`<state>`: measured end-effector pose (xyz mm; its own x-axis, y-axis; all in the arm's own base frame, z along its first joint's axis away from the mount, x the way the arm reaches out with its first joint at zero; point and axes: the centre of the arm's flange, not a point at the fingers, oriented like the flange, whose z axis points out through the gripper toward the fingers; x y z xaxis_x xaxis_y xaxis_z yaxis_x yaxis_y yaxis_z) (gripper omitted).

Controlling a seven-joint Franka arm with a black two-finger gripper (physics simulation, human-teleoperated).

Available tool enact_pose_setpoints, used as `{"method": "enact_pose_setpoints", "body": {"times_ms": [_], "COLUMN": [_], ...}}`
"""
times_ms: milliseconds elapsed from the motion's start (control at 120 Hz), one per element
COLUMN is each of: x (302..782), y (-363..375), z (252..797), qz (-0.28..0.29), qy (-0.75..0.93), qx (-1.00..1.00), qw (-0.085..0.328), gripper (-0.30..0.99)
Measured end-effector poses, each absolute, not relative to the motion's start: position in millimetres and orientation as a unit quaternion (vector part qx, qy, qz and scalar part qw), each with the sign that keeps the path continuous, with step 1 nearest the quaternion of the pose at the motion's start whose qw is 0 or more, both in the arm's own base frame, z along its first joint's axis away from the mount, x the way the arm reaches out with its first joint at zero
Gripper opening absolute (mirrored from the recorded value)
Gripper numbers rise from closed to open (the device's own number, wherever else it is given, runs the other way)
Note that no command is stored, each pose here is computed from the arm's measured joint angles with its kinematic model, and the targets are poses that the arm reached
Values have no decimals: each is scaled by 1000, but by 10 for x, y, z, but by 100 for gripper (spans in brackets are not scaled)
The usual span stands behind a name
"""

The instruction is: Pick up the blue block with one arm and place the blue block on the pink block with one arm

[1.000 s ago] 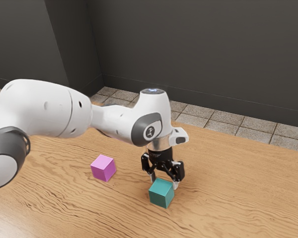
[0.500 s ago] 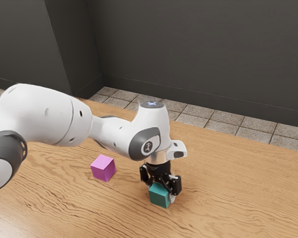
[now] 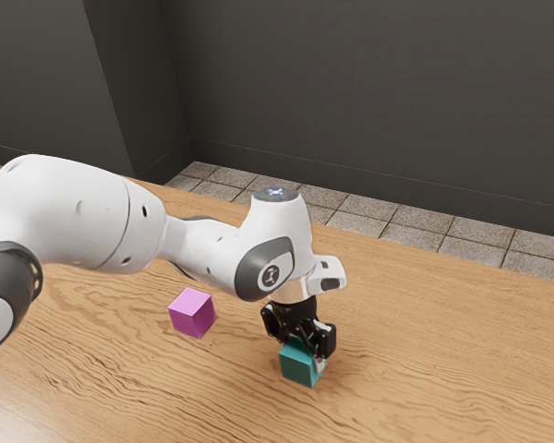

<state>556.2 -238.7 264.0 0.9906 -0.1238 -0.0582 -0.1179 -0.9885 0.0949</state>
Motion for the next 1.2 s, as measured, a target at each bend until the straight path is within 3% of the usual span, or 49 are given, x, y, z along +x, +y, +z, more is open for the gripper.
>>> {"method": "enact_pose_setpoints", "body": {"times_ms": [333, 458, 567, 1200], "x": [5621, 5477, 5200, 5083], "y": [-2140, -1181, -410, -141], "z": [2947, 3758, 4025, 3679], "qz": [-9, 41, 60, 29], "qy": [-43, 4, 37, -4], "qx": [998, 997, 996, 999], "qw": [48, 68, 62, 33], "gripper": [36, 36, 37, 37]}}
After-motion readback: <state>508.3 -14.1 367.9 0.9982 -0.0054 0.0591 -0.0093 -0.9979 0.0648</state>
